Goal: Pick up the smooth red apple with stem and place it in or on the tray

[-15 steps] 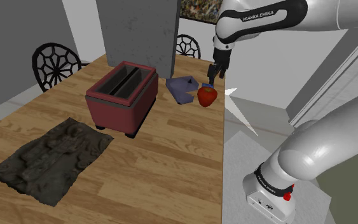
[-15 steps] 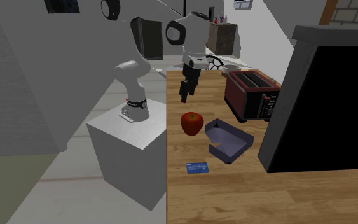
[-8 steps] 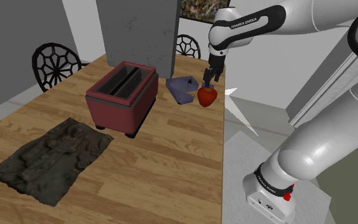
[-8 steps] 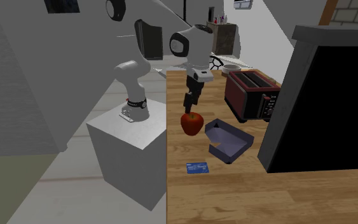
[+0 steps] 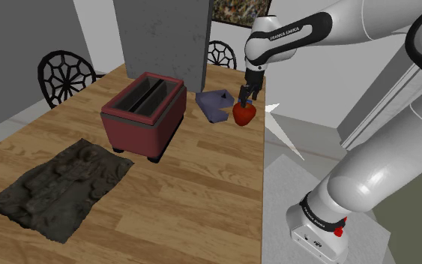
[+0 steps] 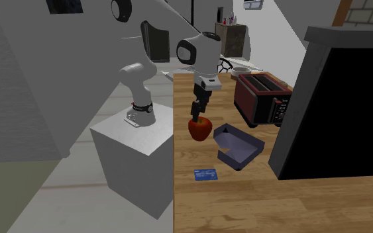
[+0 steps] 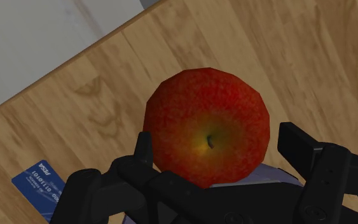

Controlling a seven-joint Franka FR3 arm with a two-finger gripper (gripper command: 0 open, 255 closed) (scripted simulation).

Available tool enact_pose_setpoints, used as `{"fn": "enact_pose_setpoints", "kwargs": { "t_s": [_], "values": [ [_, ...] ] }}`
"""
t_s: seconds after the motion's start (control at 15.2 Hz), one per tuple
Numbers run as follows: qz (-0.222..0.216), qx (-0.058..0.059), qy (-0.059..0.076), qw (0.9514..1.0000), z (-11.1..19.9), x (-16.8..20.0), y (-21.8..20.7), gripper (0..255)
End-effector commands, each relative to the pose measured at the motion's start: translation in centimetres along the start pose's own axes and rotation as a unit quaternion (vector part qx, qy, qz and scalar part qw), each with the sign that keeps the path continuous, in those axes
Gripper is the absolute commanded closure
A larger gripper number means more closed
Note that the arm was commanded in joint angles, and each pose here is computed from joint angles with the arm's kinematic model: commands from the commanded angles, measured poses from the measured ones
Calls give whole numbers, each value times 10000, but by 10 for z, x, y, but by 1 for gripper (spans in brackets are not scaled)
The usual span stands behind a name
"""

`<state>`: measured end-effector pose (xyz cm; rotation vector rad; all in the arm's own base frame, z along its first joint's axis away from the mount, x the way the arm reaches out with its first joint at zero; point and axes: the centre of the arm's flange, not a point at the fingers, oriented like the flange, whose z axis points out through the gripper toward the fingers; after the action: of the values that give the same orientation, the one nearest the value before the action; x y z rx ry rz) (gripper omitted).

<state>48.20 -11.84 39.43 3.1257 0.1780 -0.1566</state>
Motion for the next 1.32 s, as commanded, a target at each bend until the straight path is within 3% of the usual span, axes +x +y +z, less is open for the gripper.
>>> {"fn": "enact_pose_setpoints", "kwargs": {
  "t_s": [0.0, 0.13, 0.2, 0.79, 1.25],
  "values": [
    [0, 0, 0, 10000, 0, 0, 0, 0],
    [0, 0, 0, 10000, 0, 0, 0, 0],
    [0, 0, 0, 10000, 0, 0, 0, 255],
    [0, 0, 0, 10000, 0, 0, 0, 255],
    [0, 0, 0, 10000, -37, -4, 0, 255]
  ]
}}
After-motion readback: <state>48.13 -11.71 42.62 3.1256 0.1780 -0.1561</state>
